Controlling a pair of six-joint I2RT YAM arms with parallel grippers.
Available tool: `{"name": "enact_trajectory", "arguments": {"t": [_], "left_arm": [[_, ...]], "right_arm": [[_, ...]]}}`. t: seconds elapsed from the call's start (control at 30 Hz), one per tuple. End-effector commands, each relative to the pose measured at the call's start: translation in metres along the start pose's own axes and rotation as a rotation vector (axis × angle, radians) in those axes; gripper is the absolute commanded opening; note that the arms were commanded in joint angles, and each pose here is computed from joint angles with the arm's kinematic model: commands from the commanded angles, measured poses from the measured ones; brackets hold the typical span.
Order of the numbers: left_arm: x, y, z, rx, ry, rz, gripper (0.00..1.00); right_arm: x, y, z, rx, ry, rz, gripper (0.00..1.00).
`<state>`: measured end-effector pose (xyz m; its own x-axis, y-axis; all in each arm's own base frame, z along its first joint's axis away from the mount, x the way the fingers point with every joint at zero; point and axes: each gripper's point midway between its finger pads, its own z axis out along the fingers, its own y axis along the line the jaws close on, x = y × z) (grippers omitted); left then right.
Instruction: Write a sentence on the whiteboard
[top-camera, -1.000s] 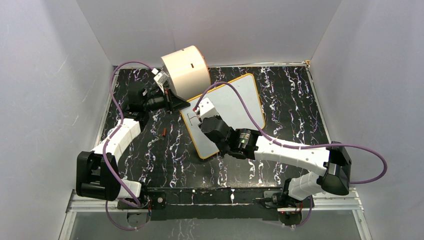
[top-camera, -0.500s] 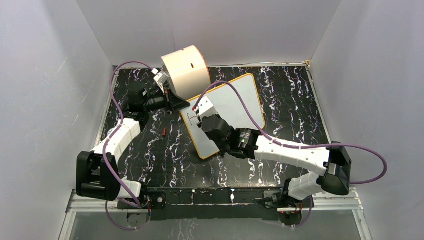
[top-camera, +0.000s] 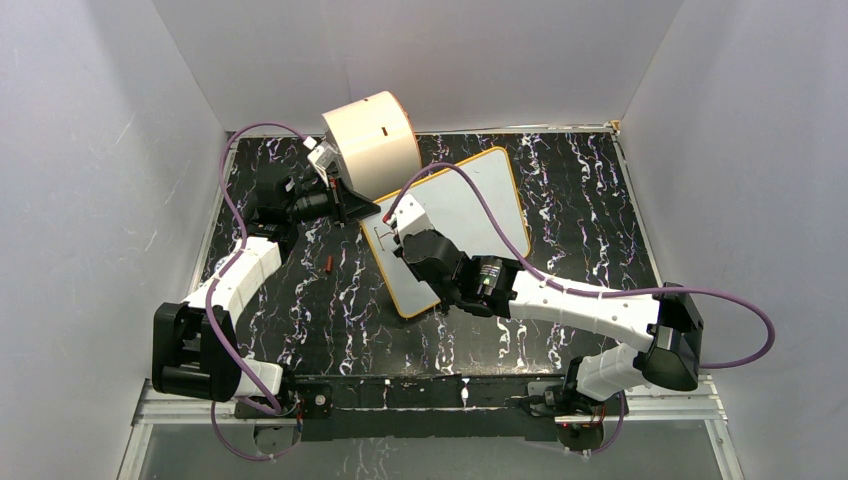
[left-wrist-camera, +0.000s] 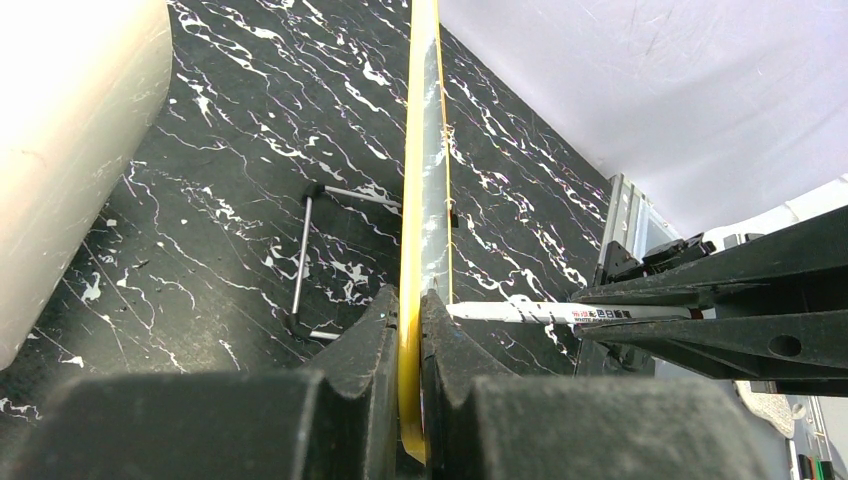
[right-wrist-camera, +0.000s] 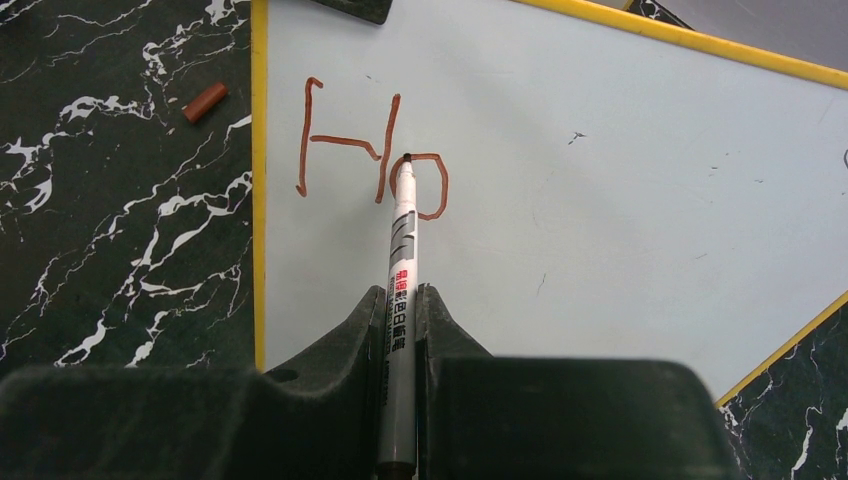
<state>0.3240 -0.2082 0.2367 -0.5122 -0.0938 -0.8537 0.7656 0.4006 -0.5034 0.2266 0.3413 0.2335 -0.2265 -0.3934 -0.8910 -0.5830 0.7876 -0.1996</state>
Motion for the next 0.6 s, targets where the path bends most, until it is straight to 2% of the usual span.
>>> {"name": "enact_trajectory", "arguments": {"t": [0.0,0.23,0.57], "left_arm": [[0.012,-0.007,0.006,0.033,0.050,0.011,0.00],[0.013,-0.006,0.005,0.027,0.051,0.011,0.00],[0.013,-0.006,0.005,0.026,0.053,0.012,0.00]], "right_arm": [[-0.017,0.001,-0.003,-0.023,-0.036,0.042,0.00],[-0.020,-0.017,-0.016,0.031,-0.058,0.052,0.00],[-0.008,-0.030,-0.013,0.092,-0.016,0.048,0.00]]}}
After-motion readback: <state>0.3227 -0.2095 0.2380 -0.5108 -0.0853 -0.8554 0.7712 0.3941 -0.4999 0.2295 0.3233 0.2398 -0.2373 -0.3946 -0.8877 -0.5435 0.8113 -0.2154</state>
